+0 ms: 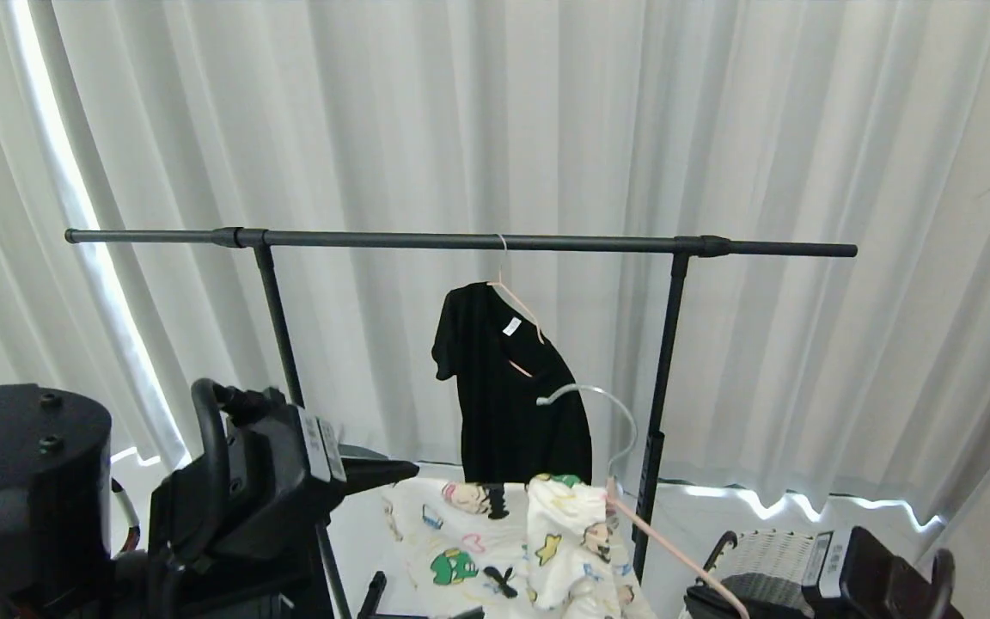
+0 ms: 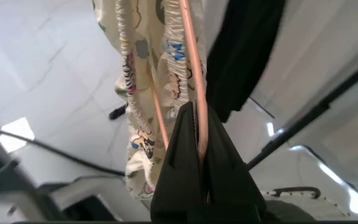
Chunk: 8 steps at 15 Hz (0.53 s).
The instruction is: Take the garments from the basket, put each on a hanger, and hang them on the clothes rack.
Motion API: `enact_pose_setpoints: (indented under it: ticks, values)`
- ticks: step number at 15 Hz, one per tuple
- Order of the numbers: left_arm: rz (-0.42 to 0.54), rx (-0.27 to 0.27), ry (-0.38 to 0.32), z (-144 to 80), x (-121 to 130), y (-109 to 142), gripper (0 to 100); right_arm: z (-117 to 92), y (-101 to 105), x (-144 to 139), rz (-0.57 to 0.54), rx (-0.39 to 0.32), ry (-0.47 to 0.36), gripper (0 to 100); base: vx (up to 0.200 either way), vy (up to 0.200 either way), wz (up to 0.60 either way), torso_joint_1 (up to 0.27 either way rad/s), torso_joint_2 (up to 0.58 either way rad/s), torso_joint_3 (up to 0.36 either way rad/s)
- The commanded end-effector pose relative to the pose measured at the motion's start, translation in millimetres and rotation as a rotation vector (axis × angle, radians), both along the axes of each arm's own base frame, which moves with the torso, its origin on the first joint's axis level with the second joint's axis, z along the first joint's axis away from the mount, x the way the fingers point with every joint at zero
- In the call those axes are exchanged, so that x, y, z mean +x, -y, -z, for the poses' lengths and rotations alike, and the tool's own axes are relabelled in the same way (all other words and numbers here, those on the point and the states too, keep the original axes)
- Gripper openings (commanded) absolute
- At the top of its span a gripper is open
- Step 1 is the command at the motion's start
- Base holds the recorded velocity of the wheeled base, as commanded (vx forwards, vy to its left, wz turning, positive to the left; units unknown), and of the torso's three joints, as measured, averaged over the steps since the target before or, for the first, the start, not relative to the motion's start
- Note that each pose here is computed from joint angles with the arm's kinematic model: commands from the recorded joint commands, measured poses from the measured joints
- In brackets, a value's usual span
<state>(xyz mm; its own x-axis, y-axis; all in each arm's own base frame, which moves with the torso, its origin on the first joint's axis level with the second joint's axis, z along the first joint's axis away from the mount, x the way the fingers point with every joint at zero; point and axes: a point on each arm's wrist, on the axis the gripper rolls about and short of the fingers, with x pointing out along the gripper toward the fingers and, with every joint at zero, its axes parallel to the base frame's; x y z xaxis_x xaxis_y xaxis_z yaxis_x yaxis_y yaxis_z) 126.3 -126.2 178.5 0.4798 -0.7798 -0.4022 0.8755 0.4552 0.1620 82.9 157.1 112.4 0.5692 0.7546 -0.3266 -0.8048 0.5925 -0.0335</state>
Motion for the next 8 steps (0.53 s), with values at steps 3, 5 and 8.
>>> enact_pose_setpoints:
  ticks: [3, 5, 8]
  values:
    - [0.154, 0.078, -0.072, 33.4, -17.2, -7.5, 100, 5.8, 1.2, -30.5, -0.178, -0.027, 0.032, 0, 0.0, 0.0, 0.0, 0.0, 0.0, 0.0]
    - [0.222, 0.108, -0.084, 41.1, -24.9, -2.9, 100, 5.0, -1.2, -36.1, -0.223, -0.037, 0.058, 0, 0.0, 0.0, 0.0, 0.0, 0.0, 0.0]
    - [0.226, 0.131, -0.112, 46.5, -20.6, 3.3, 100, 3.0, -5.6, -45.8, -0.293, -0.037, 0.085, 0, 0.0, 0.0, 0.0, 0.0, 0.0, 0.0]
